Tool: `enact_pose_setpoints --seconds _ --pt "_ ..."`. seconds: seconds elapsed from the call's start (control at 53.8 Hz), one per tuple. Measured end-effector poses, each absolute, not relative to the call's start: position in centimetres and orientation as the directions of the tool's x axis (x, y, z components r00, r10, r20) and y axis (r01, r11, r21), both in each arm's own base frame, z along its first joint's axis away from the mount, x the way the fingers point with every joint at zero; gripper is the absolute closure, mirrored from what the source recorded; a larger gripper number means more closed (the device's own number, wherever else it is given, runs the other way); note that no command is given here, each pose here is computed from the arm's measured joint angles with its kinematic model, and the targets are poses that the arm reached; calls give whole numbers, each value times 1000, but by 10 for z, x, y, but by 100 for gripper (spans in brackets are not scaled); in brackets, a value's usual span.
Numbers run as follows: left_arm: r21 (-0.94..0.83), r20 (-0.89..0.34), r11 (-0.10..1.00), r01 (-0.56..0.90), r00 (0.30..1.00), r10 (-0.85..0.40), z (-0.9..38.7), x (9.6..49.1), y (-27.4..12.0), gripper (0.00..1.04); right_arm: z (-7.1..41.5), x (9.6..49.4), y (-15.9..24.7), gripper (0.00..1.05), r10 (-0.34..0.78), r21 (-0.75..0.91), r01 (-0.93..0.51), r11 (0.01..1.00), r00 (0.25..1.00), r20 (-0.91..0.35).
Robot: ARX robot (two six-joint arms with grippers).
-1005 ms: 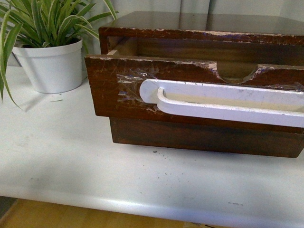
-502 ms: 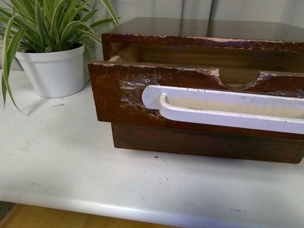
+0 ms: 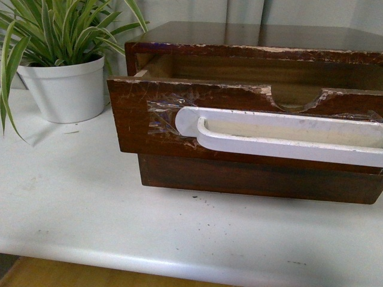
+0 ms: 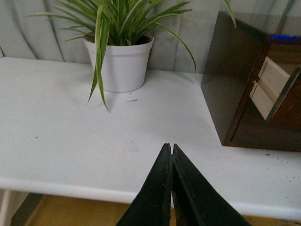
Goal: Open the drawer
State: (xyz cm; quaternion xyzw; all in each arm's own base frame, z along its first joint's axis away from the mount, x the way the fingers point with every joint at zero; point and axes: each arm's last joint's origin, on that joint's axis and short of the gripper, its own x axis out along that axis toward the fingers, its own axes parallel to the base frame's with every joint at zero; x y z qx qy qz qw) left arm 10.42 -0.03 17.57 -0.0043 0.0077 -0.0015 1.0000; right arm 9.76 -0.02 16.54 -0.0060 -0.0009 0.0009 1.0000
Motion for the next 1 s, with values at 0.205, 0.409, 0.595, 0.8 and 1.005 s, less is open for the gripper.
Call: enact_pose_setpoints --seconds 0.205,0.409,0.595,0.8,1.005 --pt "-7 3 1000 3 1000 -3 167 98 0 101 165 98 0 104 1 -12 -1 1000 1000 2" --pt "-8 6 1000 3 1000 -3 167 97 0 101 165 98 0 104 1 -12 -1 1000 1000 2" --pt "-8 6 1000 3 1000 -3 167 97 0 87 165 98 0 96 0 -12 0 1000 1000 2" --pt "-8 6 1000 3 1000 -3 167 97 0 54 165 98 0 62 0 -12 0 1000 1000 2" --pt "-7 6 1000 3 1000 -3 167 97 0 17 165 98 0 24 0 -12 0 1000 1000 2"
